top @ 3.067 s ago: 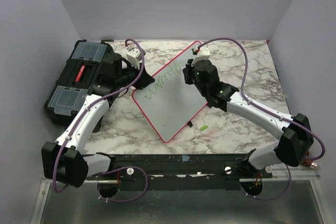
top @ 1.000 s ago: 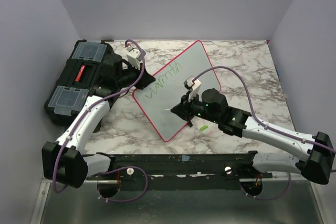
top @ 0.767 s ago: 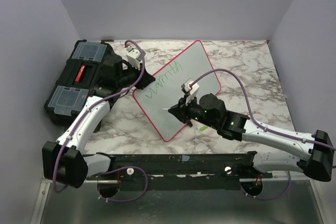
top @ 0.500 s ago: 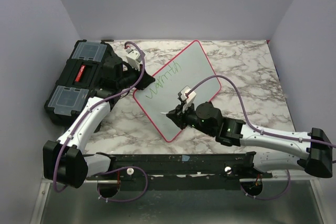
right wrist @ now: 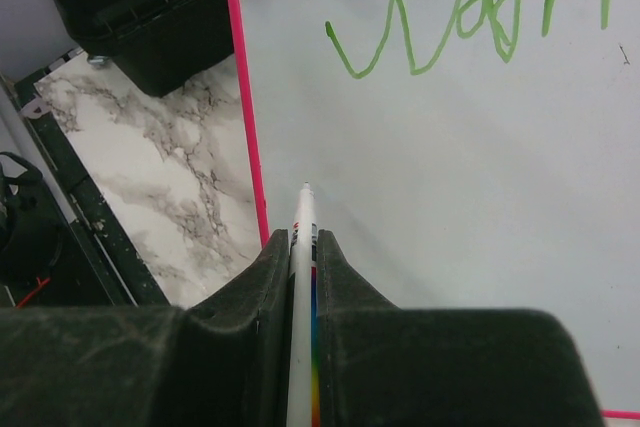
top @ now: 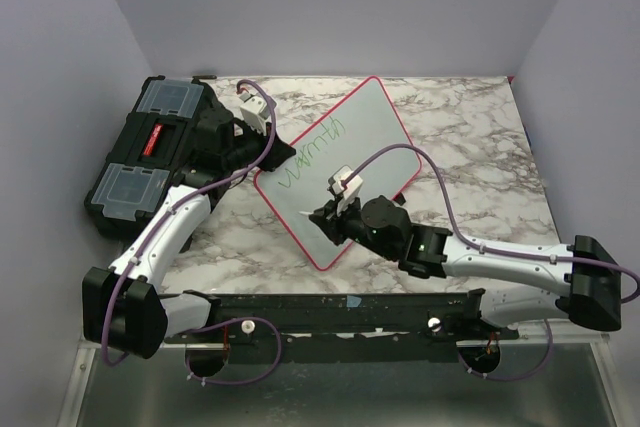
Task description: Write a sentence on the whiteboard
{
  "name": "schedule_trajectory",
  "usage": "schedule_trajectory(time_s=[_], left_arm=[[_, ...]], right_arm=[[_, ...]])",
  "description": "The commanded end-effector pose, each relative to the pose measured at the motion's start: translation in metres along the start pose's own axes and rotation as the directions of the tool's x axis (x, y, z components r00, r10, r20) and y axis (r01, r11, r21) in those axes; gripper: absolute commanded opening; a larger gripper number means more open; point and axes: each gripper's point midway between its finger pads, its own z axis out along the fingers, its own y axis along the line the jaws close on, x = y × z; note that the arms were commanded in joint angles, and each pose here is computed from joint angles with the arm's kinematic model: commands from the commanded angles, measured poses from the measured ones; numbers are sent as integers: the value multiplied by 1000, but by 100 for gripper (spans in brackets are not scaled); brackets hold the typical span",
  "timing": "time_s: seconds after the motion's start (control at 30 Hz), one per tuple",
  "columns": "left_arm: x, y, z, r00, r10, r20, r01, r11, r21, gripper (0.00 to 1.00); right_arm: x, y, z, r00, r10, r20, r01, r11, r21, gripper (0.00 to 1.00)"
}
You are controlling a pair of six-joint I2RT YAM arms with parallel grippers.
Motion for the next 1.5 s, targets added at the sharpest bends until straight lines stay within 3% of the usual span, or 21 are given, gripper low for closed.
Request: schedule_trajectory(time_s=[0.0,0.4,0.7,1.47], left_arm=[[2,13,0,997,75,10,-74,995,-63,0],[-2,11,-2,997,79,19,-78,995,-59,0],[-2,9,-3,997,79,21,-78,996,-54,0],[-3,9,-3,997,78,22,-77,996,-53,0]], right_arm=[[-22,-1,10,998,-2,67,-1,999,45,1],[-34,-1,36,997,-32,75,24,995,96,1],[-17,-5,49,998,-66,6,65,989,131,1],[24,1,34,993,-68,-99,73,996,48,1]])
